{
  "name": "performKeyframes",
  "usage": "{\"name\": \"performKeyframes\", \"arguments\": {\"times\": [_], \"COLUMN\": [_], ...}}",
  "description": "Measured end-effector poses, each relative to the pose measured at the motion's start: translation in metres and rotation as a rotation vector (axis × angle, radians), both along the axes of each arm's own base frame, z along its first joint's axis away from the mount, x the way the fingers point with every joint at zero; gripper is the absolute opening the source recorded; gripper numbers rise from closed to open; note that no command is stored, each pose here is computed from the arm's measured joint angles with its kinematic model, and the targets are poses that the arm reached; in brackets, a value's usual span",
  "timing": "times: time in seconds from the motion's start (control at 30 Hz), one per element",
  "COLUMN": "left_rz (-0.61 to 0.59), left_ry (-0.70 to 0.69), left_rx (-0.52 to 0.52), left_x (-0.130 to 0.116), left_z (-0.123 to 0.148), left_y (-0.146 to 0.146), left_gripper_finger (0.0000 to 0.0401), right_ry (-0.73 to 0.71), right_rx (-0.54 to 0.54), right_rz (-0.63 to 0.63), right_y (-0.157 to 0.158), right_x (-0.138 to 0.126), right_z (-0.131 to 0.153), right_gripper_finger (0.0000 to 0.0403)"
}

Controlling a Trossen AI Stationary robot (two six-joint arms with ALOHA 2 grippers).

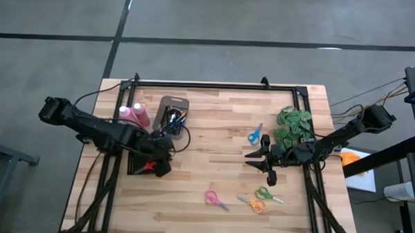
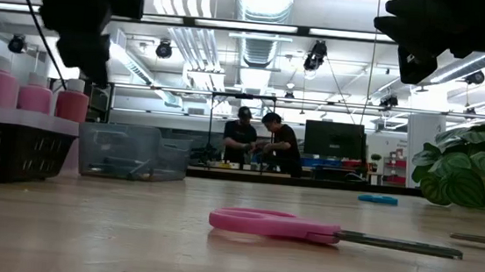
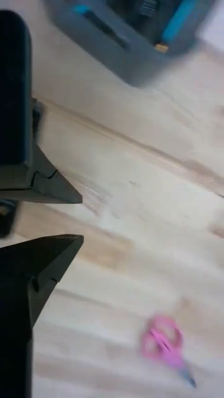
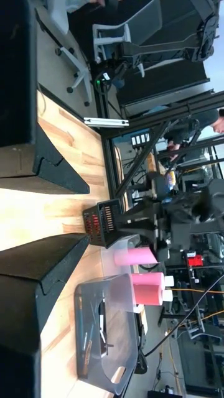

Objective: Pick & Place Paint Supplies
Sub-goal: Put the pink scissors into the black basket

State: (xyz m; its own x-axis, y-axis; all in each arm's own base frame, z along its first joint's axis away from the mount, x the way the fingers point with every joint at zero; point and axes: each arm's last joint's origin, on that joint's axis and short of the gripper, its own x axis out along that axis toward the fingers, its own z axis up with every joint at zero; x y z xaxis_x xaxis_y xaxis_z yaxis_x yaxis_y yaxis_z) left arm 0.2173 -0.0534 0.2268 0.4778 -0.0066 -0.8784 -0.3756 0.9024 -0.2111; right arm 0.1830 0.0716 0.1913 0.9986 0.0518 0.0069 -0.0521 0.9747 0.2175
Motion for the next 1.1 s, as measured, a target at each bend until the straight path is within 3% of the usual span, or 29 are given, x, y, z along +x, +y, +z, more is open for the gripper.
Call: {"name": "performKeyframes", "arguments": {"times": [0.13, 0.3, 0.5, 0.83, 1.1], "left_rz": [-0.016, -0.051, -0.118, -0.225, -0.245], "left_ry": [-0.104, -0.151, -0.1, -0.019, -0.024], "left_rx": [0.034, 0.042, 0.068, 0.123, 0.111], "left_x": [0.01, 0.032, 0.067, 0.132, 0.155], "left_z": [0.002, -0.014, -0.041, -0.058, -0.059], "left_y": [-0.008, -0.021, -0.034, -0.068, -0.083], "left_gripper_finger": [0.0094, 0.0094, 0.0094, 0.0097, 0.0097], "right_ry": [0.0, 0.0, 0.0, 0.0, 0.0], "right_rx": [0.0, 0.0, 0.0, 0.0, 0.0], "right_rz": [0.0, 0.0, 0.0, 0.0, 0.0], "right_y": [0.0, 0.0, 0.0, 0.0, 0.0], "right_x": [0.0, 0.0, 0.0, 0.0, 0.0], "right_z": [0.0, 0.0, 0.0, 0.0, 0.0], "right_gripper_finger": [0.0109, 0.0109, 0.0109, 0.0109, 0.0109]}}
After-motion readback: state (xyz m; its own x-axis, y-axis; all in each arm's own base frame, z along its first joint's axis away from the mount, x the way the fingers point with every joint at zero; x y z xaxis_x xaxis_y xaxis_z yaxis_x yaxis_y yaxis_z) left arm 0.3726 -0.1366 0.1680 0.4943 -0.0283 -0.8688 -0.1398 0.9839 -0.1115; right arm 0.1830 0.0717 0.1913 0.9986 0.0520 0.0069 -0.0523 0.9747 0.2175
